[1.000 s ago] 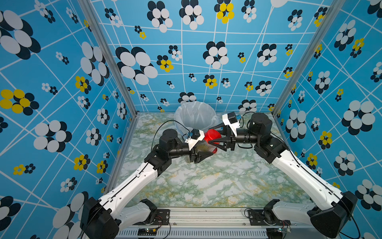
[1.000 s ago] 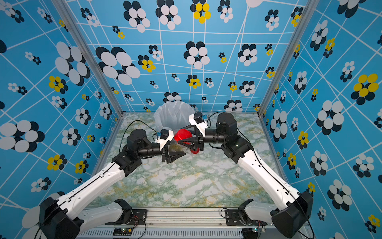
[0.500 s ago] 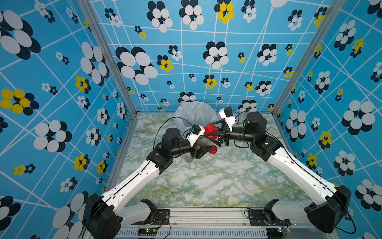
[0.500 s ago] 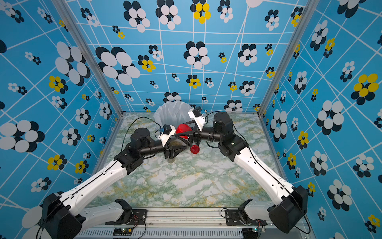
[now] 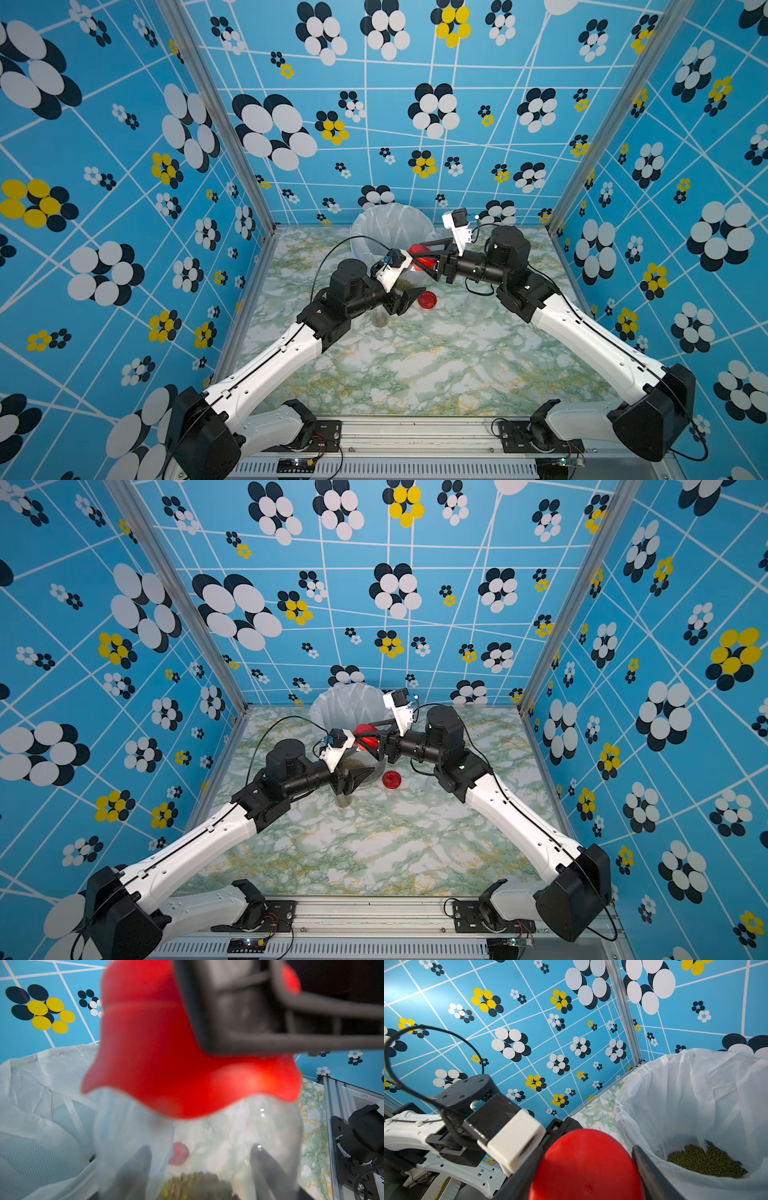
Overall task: Empty moldy mung beans from jars
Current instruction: Unscrew the lid from the jar.
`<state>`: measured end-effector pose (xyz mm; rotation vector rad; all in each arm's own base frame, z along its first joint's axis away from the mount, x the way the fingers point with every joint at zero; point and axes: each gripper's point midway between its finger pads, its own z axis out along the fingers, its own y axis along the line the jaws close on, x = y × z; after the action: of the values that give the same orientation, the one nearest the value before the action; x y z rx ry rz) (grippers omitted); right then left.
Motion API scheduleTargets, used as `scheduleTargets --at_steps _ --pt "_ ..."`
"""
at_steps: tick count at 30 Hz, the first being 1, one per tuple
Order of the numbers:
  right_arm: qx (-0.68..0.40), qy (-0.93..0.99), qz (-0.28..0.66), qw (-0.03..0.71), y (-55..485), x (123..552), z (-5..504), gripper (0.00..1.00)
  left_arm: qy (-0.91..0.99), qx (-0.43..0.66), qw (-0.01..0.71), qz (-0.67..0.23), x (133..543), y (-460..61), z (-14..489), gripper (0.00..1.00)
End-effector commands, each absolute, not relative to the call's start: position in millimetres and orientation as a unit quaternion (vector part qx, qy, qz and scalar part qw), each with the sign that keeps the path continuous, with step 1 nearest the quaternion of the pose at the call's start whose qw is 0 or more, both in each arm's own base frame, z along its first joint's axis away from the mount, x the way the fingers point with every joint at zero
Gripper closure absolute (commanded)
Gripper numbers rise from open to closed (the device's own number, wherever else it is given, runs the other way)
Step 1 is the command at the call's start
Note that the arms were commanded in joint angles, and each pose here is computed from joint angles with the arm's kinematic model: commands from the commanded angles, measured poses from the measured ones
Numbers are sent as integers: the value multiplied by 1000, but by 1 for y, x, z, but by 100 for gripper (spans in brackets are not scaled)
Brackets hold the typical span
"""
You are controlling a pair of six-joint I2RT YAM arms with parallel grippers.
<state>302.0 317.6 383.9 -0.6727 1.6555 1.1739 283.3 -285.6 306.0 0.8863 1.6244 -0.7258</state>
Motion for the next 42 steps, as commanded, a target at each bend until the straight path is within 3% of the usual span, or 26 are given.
scheduleTargets --at_steps 1,15,28,36,39,42 --pt "-291 669 476 491 321 301 389 46 672 384 560 -295 281 -287 319 35" --pt "-389 593 466 529 311 276 398 45 636 405 554 -353 264 -291 326 33" --pt "-487 533 514 463 313 249 395 44 619 425 540 -380 254 -286 328 33" --pt "-352 637 447 520 301 307 393 7 658 378 549 -351 277 -279 326 34" --pt "-304 650 444 537 294 318 400 1 664 364 561 -334 284 -276 326 33" --pt "-266 659 448 542 288 322 404 1 666 354 574 -319 289 -275 327 34"
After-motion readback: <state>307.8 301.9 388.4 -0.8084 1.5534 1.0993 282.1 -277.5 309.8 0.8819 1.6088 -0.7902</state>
